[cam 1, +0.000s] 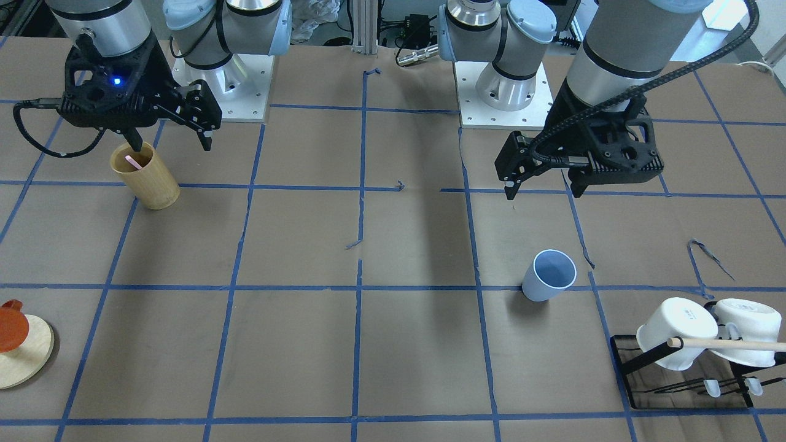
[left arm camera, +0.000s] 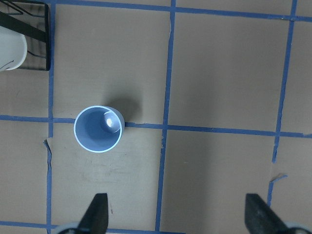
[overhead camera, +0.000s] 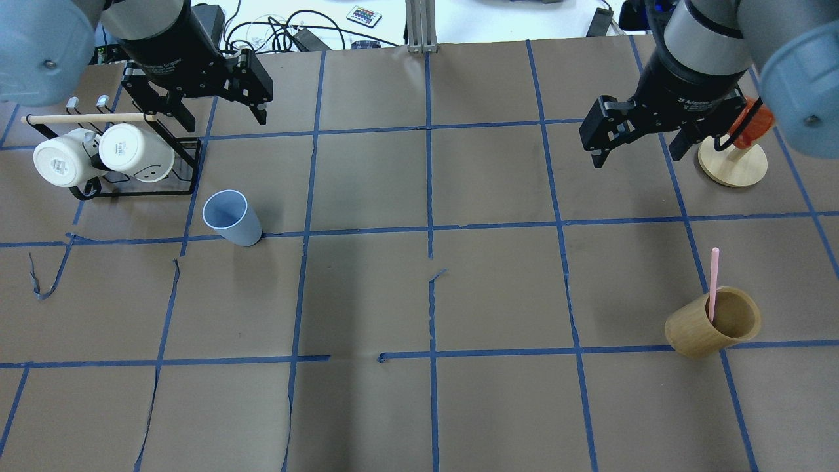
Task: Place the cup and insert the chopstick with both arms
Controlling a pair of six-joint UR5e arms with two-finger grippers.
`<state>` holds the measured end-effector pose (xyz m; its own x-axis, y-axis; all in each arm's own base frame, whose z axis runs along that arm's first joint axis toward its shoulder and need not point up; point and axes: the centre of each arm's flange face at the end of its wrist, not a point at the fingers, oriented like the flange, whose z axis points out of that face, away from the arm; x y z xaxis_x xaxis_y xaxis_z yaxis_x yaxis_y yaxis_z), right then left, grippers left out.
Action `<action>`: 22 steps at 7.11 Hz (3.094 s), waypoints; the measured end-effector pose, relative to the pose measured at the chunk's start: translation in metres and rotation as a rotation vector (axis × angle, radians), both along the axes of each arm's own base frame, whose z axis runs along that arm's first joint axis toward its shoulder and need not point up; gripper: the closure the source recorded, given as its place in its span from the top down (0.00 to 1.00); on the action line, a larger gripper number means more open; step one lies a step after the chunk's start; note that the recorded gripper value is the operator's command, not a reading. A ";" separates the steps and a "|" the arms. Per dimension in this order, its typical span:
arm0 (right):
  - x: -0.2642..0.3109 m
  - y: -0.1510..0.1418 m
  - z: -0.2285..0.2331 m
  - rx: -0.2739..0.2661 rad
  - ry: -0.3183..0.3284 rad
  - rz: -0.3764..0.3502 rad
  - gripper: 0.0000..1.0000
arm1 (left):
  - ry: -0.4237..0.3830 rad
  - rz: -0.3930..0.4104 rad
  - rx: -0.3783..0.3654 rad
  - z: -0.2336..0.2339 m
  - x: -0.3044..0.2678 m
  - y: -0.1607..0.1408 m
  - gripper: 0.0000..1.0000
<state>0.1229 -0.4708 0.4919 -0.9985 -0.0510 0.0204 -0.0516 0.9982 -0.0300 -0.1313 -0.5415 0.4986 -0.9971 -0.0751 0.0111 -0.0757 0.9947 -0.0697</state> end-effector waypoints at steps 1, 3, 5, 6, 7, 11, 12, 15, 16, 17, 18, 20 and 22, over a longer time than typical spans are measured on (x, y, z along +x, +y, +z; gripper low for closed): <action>0.000 0.000 0.000 0.000 0.000 0.000 1.00 | 0.001 -0.001 -0.007 0.000 -0.001 -0.001 1.00; 0.000 0.000 0.000 0.000 0.000 -0.003 1.00 | 0.002 -0.006 -0.010 -0.001 -0.004 -0.001 1.00; -0.001 0.000 0.000 0.000 0.001 -0.003 1.00 | 0.003 -0.008 -0.006 -0.003 -0.005 -0.001 1.00; -0.001 0.000 0.000 0.000 0.000 -0.003 1.00 | 0.002 -0.010 -0.004 -0.004 -0.005 -0.001 1.00; 0.000 0.000 0.000 0.000 0.000 -0.003 1.00 | 0.001 -0.012 -0.004 -0.004 -0.005 -0.001 1.00; -0.001 0.000 0.000 0.000 0.002 -0.001 1.00 | 0.000 -0.015 -0.004 -0.003 -0.005 0.000 1.00; -0.001 0.000 0.000 0.000 0.002 -0.001 1.00 | -0.001 -0.015 -0.004 -0.003 -0.005 0.000 1.00; -0.001 0.000 0.000 0.000 0.002 -0.003 1.00 | -0.003 -0.017 -0.004 -0.004 -0.005 0.000 1.00; -0.001 0.000 0.000 0.001 0.002 -0.003 1.00 | -0.004 -0.019 -0.004 -0.004 -0.005 -0.001 1.00; 0.000 0.000 0.000 0.000 0.002 -0.003 1.00 | -0.005 -0.022 -0.003 -0.005 -0.005 -0.001 1.00; 0.000 0.000 0.000 0.000 0.002 -0.003 1.00 | -0.009 -0.037 -0.001 -0.006 -0.004 -0.001 1.00; 0.000 0.000 0.000 0.001 0.002 -0.002 1.00 | -0.021 -0.090 0.023 -0.022 0.022 -0.004 1.00; 0.000 0.000 -0.001 0.003 0.000 -0.002 1.00 | -0.018 -0.074 0.028 -0.077 0.093 -0.014 1.00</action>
